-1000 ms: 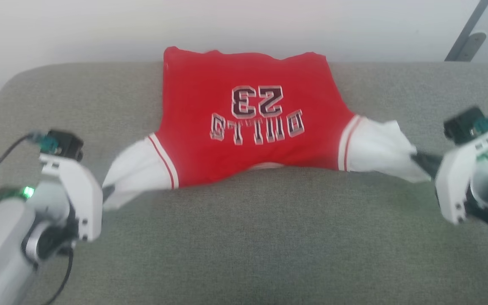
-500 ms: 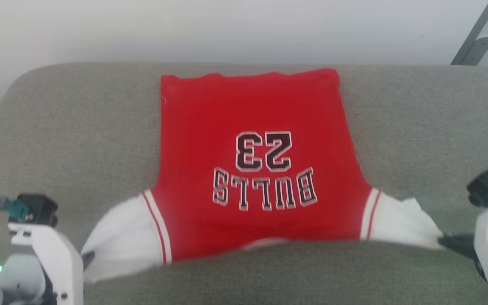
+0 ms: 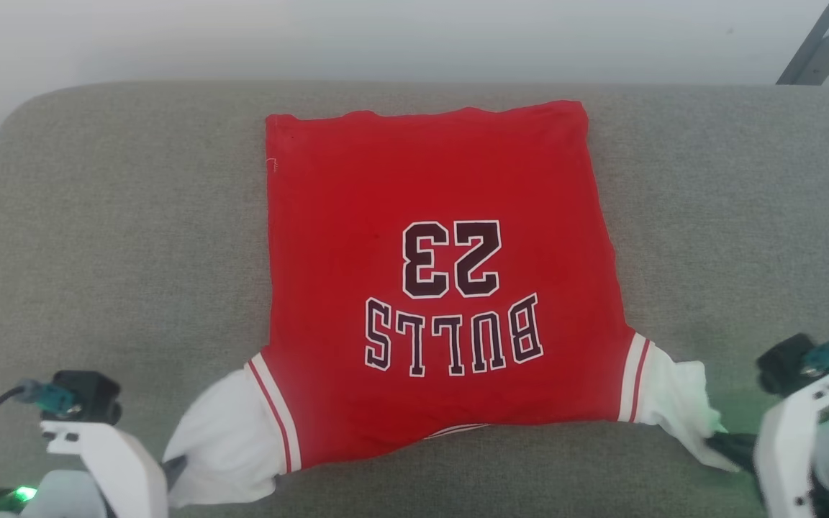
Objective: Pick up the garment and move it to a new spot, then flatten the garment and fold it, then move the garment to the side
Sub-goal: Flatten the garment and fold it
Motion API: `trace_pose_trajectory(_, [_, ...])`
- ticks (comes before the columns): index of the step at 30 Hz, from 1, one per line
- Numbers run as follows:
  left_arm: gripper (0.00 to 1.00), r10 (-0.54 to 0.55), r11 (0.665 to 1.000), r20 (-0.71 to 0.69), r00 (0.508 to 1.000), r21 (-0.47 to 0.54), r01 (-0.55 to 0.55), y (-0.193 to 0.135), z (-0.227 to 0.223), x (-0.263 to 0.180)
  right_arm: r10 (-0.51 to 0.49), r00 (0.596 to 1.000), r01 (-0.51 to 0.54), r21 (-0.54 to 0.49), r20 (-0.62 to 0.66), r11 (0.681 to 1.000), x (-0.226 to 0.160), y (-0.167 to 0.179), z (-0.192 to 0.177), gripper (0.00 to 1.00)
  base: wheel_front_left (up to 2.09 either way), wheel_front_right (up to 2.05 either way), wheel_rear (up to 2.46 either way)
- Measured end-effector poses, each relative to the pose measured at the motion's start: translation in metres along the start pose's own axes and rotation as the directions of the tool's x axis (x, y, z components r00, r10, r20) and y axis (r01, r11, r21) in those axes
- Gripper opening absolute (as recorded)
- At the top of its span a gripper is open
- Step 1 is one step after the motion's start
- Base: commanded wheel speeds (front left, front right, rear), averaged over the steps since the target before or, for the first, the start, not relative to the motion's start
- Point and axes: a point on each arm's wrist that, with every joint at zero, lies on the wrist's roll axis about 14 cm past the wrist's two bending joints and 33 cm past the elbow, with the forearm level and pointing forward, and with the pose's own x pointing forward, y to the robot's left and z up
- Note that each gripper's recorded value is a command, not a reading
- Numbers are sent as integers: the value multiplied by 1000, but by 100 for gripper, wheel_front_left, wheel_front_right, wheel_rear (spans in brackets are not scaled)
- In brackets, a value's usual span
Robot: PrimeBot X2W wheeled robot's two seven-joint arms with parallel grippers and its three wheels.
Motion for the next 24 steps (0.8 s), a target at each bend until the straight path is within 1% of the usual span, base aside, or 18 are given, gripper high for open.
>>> trace_pose_trajectory(3, [0,-25,1000,2,1000,9,25,-7,0,7,-6,1000,6,9,9,1000,8,3,0,0,0,0,0])
trace_pose_trajectory(6, [0,-49,999,2,999,9,49,-13,-1,12,-22,999,22,-2,45,1000,7,2,10,0,0,0,0])
trace_pose_trajectory(7, [0,-53,999,11,999,15,53,-15,1,13,-27,997,28,-9,69,1000,5,1,17,13,0,0,0])
trace_pose_trajectory(8, [0,-53,998,14,998,16,53,-15,2,14,-30,995,32,-18,100,999,3,0,27,40,0,0,0])
trace_pose_trajectory(9, [0,-56,998,17,998,15,56,-16,3,15,-36,991,39,-23,126,999,-1,-2,36,64,0,0,0])
trace_pose_trajectory(11, [0,-63,998,21,998,21,62,-18,3,17,-40,982,49,-43,184,998,-6,-3,56,94,0,0,0])
trace_pose_trajectory(12, [0,-64,998,18,998,22,63,-19,2,17,-48,975,61,-57,215,997,-10,-5,67,100,0,0,0])
trace_pose_trajectory(15, [0,-69,997,22,997,22,68,-20,3,20,-47,952,77,-87,304,993,-18,-4,100,100,0,0,0])
trace_pose_trajectory(16, [0,-69,997,22,997,22,68,-20,3,20,-47,952,77,-87,304,993,-18,-4,100,100,0,0,0])
trace_pose_trajectory(18, [0,-81,997,26,996,17,80,-24,4,21,-39,931,84,-110,363,990,-21,-1,122,100,0,0,0])
trace_pose_trajectory(22, [0,-87,996,29,996,17,87,-26,4,24,-62,870,166,-172,489,971,-29,-6,174,100,0,0,0])
trace_pose_trajectory(24, [0,-99,995,31,995,14,99,-30,6,27,-53,840,173,-175,539,969,-26,-4,196,100,0,0,0])
